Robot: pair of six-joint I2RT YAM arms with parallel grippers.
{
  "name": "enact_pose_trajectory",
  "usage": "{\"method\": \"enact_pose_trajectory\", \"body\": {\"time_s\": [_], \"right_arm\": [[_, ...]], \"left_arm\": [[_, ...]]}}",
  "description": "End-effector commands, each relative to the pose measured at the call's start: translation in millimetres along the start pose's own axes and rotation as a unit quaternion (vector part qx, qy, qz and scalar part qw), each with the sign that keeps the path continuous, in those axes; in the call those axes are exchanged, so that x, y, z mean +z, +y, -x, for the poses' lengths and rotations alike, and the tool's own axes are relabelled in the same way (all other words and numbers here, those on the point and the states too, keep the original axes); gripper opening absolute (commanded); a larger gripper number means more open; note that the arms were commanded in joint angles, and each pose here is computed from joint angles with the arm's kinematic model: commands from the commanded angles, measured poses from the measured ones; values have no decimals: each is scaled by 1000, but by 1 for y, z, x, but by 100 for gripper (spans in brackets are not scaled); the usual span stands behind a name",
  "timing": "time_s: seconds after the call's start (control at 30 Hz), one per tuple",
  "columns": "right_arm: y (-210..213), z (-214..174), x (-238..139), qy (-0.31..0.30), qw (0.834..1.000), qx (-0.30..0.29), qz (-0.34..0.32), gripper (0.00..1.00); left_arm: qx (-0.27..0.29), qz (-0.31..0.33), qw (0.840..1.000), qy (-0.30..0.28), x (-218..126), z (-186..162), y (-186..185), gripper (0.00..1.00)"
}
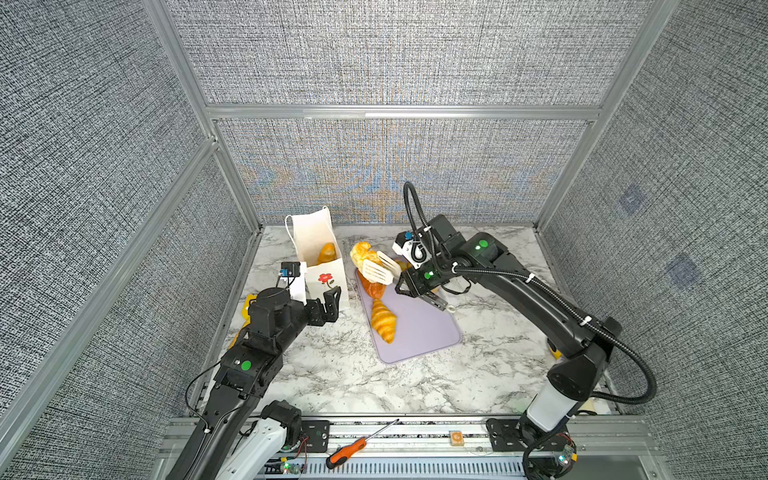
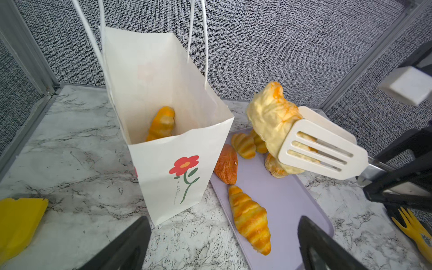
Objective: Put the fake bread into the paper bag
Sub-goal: 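Lift the twisted pastry with the tongs toward the paper bag, then lower the pastry into the bag opening and open the tongs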
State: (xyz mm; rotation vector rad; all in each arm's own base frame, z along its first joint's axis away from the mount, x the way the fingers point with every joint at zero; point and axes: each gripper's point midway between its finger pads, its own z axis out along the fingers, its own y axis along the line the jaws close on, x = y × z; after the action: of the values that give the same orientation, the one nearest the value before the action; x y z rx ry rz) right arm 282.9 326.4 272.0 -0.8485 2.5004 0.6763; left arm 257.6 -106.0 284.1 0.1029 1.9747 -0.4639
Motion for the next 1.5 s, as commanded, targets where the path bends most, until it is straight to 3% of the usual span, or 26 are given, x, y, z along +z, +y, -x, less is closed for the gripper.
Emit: {"method": "enact_pose_trajectory", "body": {"time_s": [0.0, 0.73, 1.47], "right_arm": [[13, 9, -1, -10, 1000, -13, 20, 39], [57, 67, 5, -67, 993, -61, 80, 38], [66, 112, 35, -106, 986, -54, 113, 39]], "left_arm": [[4, -5, 1000, 4, -2, 0, 0, 100], [-6, -5, 1000, 7, -5, -2, 15, 100], [8, -7, 1000, 15, -4, -6, 15, 99]]}}
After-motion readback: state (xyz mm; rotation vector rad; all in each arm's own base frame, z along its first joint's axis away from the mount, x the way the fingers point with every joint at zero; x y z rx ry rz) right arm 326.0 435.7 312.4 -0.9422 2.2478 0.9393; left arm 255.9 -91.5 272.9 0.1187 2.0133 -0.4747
